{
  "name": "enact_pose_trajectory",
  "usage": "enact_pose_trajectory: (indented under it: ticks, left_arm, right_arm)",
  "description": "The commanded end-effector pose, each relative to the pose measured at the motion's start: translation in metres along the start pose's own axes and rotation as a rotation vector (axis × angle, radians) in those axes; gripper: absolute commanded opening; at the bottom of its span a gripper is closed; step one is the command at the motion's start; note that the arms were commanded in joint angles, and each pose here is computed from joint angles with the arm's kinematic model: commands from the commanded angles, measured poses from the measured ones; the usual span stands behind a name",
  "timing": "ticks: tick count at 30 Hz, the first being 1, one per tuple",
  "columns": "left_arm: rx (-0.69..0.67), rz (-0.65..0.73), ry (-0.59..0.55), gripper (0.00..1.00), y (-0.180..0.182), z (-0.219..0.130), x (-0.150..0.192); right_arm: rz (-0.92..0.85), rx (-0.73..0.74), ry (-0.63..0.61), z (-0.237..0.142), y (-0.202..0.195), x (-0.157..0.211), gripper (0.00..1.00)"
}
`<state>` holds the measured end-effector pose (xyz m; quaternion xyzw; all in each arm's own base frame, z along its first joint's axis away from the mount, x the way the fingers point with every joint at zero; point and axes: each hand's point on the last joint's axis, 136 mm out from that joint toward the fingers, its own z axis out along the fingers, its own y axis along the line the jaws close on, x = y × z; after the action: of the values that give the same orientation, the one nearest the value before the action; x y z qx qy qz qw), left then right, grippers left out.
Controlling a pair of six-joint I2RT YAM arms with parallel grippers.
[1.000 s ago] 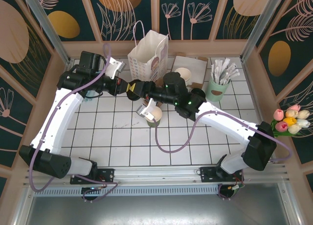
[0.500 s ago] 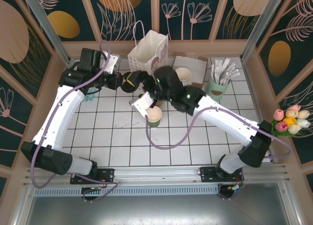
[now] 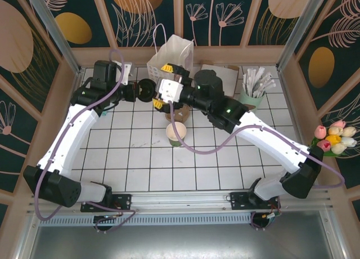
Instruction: Pack the takeout coffee
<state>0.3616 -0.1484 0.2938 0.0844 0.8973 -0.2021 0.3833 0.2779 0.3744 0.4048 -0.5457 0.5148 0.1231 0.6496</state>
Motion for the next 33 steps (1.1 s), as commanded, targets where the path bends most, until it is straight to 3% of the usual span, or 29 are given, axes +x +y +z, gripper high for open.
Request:
enact_pose_trajectory:
  ticks: [1, 4, 8, 10, 14, 22, 27, 33]
  left_arm:
    - [0.012, -0.097, -0.047, 0.0, -0.001, -0.004, -0.006]
    - [0.064, -0.173, 0.002, 0.0, -0.008, 0.001, 0.012]
    - [0.051, -0.248, 0.026, 0.0, -0.011, 0.0, 0.029]
    - [0.065, -0.282, 0.057, 0.0, -0.02, 0.003, 0.041]
    - [0.06, -0.345, 0.119, 0.0, -0.03, 0.012, 0.072]
    - [0.058, -0.411, 0.189, 0.0, -0.056, 0.03, 0.127]
    - [0.055, -0.382, 0.226, 0.0, -0.076, 0.044, 0.139]
    - [-0.061, -0.363, 0.243, 0.0, -0.068, 0.052, 0.141]
  right_arm:
    - [0.512, 0.294, -0.117, -0.022, -0.063, -0.019, 0.99]
    - [0.823, 0.538, -0.05, -0.041, -0.091, 0.027, 0.99]
    - [1.172, 0.561, 0.068, -0.056, -0.095, 0.086, 0.99]
    - [1.265, 0.555, 0.105, -0.063, -0.087, 0.108, 0.98]
    - [1.386, 0.539, 0.151, -0.076, -0.063, 0.142, 0.99]
    - [1.574, 0.332, 0.443, -0.084, 0.022, 0.214, 0.99]
    - [1.653, 0.183, 0.444, -0.086, 0.064, 0.22, 0.97]
    - [1.675, 0.235, 0.386, -0.105, 0.073, 0.23, 0.98]
